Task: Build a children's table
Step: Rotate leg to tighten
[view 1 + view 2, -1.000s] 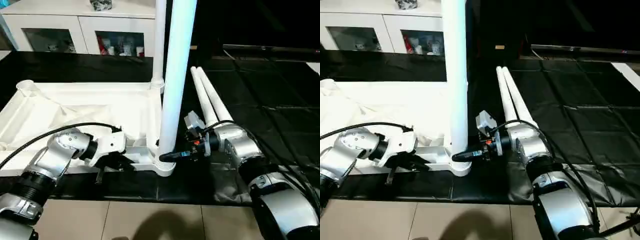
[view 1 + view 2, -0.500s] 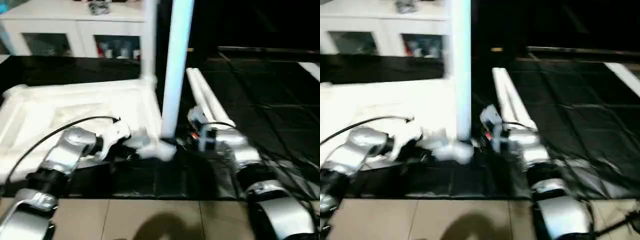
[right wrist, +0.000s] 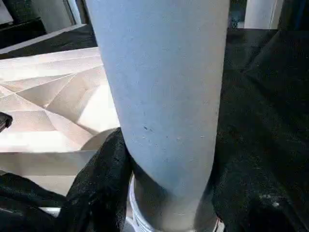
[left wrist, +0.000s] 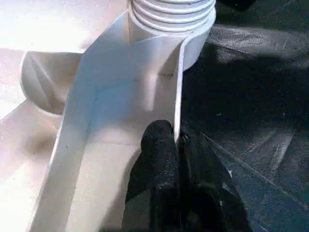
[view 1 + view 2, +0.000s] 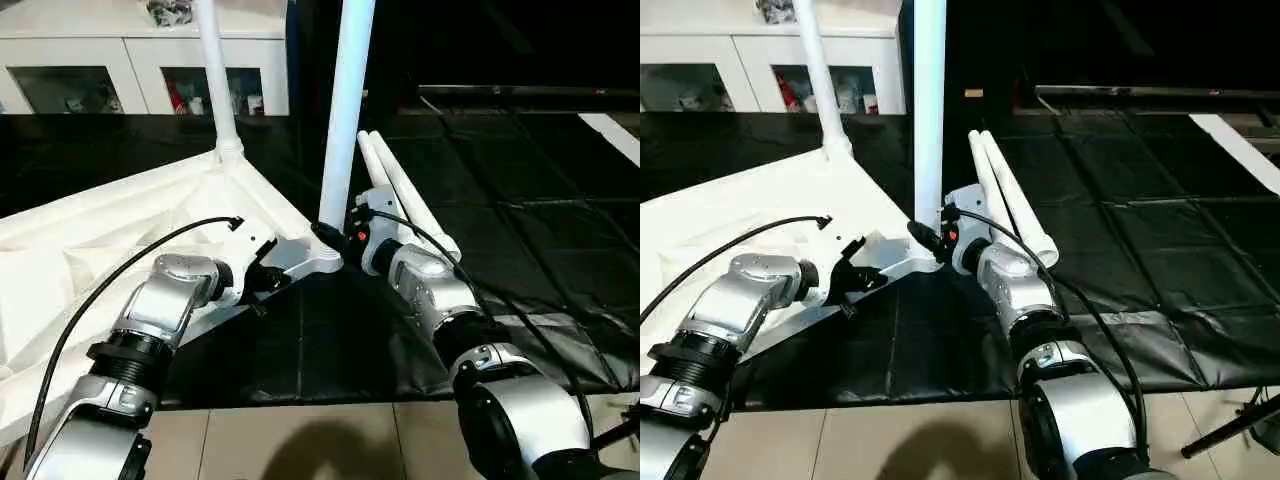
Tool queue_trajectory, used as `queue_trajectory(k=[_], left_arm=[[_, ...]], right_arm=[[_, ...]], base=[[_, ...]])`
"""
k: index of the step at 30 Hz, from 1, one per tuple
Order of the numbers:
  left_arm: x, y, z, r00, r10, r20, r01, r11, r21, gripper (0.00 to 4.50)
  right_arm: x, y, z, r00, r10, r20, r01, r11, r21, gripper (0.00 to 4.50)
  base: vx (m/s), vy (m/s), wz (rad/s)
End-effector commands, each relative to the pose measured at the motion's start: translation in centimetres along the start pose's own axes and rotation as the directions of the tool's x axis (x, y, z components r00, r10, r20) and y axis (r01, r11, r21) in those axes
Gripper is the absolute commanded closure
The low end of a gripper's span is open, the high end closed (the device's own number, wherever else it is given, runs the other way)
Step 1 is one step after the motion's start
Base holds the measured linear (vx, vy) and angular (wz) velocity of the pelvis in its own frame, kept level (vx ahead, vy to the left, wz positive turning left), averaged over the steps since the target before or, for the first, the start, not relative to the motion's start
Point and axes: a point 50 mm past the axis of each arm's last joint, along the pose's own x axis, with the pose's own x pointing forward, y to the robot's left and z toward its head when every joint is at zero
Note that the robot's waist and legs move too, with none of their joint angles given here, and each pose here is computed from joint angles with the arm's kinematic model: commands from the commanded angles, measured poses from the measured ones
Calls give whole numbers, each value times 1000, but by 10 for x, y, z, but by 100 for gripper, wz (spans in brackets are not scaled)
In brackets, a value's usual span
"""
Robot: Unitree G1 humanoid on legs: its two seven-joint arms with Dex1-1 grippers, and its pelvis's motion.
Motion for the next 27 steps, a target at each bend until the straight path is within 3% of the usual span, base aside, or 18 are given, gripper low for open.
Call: queue_trajectory(k=[1,10,11,17,19,20,23,27], left_arm=[[-4,2,24,996,46,81,-52,996,79,450],[-21,4,6,995,-97,5,94,977,192,450],[-24,4,4,992,-127,-8,126,966,224,450],[-39,3,-12,953,-272,-136,302,895,329,450],[-41,3,-14,943,-295,-153,330,883,333,450],[-43,2,-16,928,-328,-176,370,864,341,450],[-45,0,-18,907,-369,-201,418,839,348,450],[-48,-4,-20,875,-424,-232,482,799,360,450]], right_arm=[[13,37,-25,980,181,-84,-177,982,59,160],[-16,6,-25,957,264,-122,-274,959,-74,82],[-21,1,-23,947,293,-129,-305,948,-93,56],[-44,-15,-6,867,462,-189,-491,857,-157,26],[-46,-17,-3,853,480,-203,-513,843,-160,9],[-50,-19,0,816,525,-241,-566,811,-148,4],[-53,-18,3,773,573,-274,-622,769,-148,4],[-53,-14,8,713,644,-277,-692,710,-130,4]], base=[[0,0,0],[0,0,0],[0,0,0],[0,0,0],[0,0,0],[0,0,0],[0,0,0],[0,0,0]])
